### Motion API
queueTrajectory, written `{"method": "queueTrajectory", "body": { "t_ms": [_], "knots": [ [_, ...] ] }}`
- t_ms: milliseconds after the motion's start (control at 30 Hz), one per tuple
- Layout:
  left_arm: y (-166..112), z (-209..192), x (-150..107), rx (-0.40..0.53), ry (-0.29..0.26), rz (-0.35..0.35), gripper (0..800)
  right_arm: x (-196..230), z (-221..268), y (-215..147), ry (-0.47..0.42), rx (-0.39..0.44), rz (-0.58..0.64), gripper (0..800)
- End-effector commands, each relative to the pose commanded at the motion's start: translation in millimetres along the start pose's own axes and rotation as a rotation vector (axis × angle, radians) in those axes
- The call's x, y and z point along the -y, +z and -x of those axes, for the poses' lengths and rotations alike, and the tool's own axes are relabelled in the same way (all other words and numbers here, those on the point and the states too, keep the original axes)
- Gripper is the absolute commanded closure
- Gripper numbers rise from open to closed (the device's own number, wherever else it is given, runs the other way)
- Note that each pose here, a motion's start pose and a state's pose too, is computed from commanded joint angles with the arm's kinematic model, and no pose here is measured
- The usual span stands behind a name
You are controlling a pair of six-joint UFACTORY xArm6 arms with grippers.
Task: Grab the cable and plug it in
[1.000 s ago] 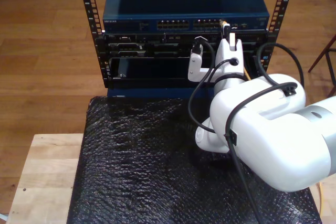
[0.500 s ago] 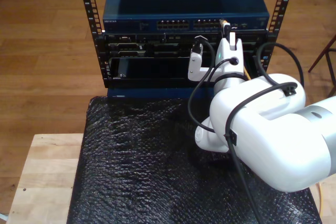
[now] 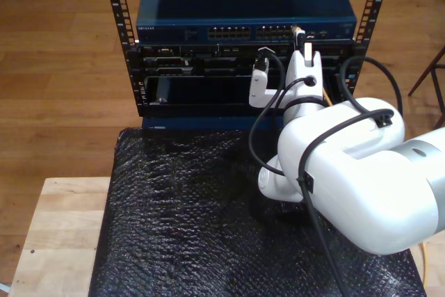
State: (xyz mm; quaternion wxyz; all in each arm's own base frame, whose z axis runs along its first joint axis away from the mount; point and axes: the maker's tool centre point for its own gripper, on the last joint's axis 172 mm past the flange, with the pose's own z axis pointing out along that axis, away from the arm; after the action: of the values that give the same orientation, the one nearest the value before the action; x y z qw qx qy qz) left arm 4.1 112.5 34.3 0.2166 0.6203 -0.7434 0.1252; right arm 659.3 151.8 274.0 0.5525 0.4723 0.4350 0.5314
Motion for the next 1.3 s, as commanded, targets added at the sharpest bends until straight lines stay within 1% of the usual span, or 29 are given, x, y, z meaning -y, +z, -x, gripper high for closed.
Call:
{"method": "queueTrajectory", "body": {
  "t_ms": [1300],
  "knots": [
    [0.0, 0.0, -0.3, 0.0, 0.001, 0.001, 0, 2.5, 2.6, 2.0, -0.008, 0.009, -0.006, 800]
  ]
}}
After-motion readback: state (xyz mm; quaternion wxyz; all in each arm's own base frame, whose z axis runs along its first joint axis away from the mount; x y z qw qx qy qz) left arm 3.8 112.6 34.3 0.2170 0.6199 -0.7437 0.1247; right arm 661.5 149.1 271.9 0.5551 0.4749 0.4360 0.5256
